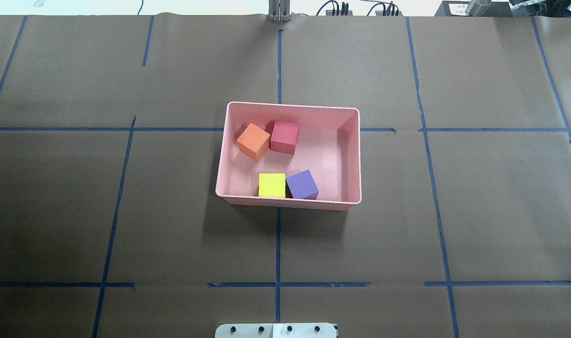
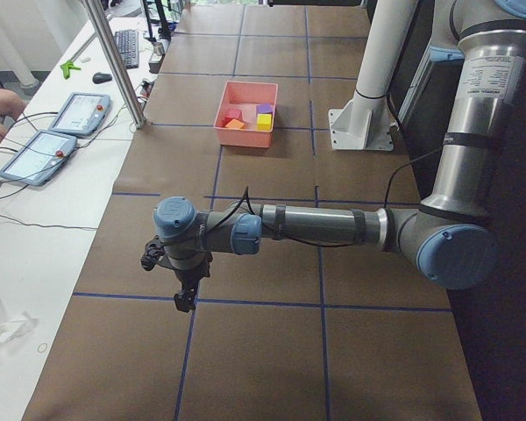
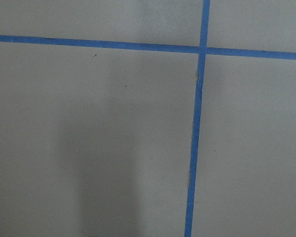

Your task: Place blocks into pink bin with both arms

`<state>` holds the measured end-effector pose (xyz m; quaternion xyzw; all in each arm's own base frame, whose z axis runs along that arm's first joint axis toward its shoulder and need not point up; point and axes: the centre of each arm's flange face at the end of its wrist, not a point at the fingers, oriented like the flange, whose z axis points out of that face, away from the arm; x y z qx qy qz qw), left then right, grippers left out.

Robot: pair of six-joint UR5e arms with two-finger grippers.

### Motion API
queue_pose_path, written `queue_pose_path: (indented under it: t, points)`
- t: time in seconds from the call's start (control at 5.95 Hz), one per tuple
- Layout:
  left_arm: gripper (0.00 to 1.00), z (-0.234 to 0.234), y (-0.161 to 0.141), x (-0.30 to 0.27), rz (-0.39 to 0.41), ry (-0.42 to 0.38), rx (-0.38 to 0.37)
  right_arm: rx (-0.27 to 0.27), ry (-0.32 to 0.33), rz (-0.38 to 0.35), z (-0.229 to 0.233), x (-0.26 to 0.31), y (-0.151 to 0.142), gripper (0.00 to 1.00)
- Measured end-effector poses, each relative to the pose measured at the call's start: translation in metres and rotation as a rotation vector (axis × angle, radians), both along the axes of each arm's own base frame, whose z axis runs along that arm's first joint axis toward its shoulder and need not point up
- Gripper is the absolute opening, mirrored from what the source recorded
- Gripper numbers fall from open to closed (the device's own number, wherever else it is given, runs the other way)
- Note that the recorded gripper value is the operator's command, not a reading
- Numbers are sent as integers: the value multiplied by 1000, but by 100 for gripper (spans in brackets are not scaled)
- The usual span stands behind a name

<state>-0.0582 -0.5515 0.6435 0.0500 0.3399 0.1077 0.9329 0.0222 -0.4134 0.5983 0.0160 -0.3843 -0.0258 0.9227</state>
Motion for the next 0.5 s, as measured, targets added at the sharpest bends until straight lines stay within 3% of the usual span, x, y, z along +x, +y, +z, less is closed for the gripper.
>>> queue_pose_path:
  t: [0.5]
  points:
    - [100, 13, 14, 0, 0, 0, -29, -1, 6, 0, 1, 1, 0, 100]
